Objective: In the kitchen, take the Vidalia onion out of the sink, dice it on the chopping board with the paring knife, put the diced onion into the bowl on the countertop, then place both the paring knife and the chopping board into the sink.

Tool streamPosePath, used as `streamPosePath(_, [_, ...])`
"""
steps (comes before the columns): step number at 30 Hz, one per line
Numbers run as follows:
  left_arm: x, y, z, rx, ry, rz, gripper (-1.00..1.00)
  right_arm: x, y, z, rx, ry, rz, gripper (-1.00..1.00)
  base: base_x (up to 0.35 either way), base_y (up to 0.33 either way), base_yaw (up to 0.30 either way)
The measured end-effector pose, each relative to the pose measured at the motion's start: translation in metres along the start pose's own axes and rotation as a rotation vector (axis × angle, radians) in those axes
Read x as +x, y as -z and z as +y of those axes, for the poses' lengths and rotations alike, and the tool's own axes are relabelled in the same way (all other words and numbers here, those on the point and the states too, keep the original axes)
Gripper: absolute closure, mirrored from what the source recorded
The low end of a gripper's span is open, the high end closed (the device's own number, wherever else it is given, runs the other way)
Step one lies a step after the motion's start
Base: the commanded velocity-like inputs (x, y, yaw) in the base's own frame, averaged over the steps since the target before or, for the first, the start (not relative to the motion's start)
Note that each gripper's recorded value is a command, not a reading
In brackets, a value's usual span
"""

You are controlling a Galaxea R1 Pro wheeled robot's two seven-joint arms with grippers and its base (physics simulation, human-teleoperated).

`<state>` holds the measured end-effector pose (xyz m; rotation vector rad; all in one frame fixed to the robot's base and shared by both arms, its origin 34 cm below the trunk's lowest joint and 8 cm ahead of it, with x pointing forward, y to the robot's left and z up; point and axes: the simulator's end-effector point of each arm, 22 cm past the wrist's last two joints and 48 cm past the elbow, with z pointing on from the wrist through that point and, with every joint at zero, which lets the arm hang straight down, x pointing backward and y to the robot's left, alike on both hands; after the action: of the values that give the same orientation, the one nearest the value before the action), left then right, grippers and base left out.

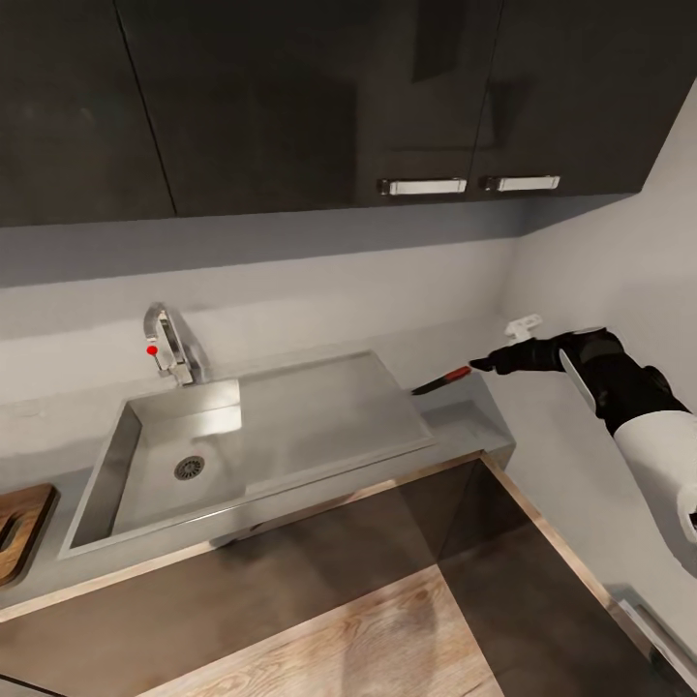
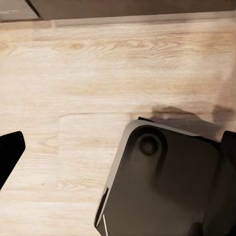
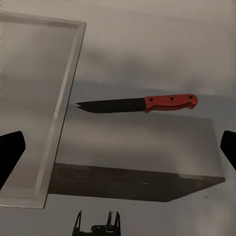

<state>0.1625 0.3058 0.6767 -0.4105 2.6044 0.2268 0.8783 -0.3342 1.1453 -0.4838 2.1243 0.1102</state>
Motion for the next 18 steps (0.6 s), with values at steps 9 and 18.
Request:
streamPosePath(9, [0.008, 0.002, 0.004, -0.009, -0.006, 0.017, -1.00, 0.003, -0.007, 0.005, -0.011, -0.002, 0.006, -1.00, 0.000, -0.013, 0.148])
streamPosePath(18, [0.011, 0.004, 0.005, -0.010, -0.008, 0.027, -1.00, 0.009, -0.013, 0.007, -0.016, -0.005, 0.016, -1.00, 0.009, -0.116, 0.185])
